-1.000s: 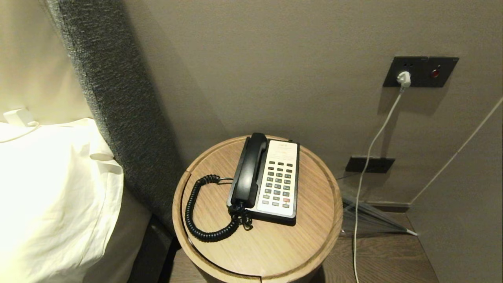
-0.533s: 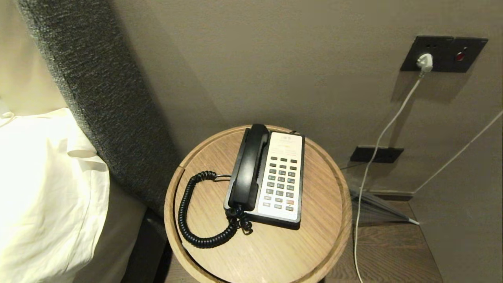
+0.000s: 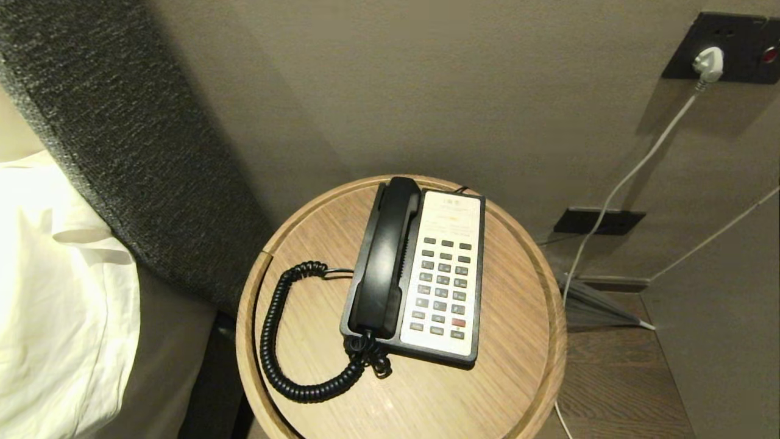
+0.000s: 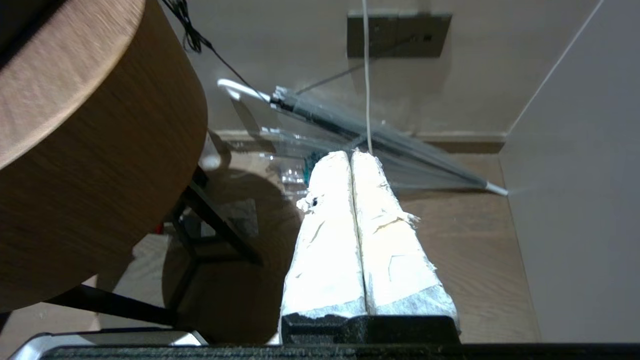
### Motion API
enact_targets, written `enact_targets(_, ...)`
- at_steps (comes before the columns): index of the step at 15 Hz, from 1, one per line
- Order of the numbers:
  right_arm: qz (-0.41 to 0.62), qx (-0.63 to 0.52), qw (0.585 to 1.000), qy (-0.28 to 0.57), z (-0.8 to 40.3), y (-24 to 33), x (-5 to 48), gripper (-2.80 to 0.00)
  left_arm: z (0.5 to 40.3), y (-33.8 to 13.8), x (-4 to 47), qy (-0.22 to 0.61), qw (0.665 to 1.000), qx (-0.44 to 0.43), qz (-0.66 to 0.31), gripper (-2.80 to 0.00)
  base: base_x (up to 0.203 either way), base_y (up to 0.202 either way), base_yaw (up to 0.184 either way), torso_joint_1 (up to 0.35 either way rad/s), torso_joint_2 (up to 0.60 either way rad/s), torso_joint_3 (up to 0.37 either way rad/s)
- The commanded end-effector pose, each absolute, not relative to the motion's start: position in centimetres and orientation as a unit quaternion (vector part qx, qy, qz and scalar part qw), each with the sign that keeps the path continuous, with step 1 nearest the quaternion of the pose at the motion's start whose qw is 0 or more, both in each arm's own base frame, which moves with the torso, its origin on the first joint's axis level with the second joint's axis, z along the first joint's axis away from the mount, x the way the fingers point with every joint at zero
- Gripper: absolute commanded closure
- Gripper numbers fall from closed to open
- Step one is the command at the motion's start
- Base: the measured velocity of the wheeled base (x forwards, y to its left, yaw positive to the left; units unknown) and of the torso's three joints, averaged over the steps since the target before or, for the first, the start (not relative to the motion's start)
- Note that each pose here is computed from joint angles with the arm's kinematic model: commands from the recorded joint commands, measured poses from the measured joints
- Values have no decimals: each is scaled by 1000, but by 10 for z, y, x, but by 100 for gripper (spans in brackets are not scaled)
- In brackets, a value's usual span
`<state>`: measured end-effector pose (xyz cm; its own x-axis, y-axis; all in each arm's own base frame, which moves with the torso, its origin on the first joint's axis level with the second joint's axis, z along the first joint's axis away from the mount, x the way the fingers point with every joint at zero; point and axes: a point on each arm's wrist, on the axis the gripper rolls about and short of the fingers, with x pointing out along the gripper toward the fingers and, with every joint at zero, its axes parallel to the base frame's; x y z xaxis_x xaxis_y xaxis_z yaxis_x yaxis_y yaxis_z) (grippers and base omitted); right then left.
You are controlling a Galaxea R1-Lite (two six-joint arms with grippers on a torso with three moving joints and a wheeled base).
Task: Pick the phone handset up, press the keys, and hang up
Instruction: Pick up the desk phone handset
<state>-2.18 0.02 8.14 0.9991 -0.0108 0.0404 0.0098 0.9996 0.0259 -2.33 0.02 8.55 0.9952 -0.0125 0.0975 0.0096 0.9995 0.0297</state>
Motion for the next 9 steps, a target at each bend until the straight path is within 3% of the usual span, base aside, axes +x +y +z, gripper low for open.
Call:
enact_targets(1, -6, 13, 1000, -10, 75, 0, -20, 0, 74, 0, -20, -28, 999, 14, -6, 0, 0, 0, 0, 2, 5, -198)
enact_targets(6, -6, 13, 1000, -11, 76, 0, -20, 0, 75, 0, -20, -29, 999, 14, -5, 0, 0, 0, 0, 2, 5, -191)
enact_targets(9, -6, 13, 1000, -11, 76, 0, -20, 0, 75, 0, -20, -29, 999, 14, -5, 0, 0, 0, 0, 2, 4, -56)
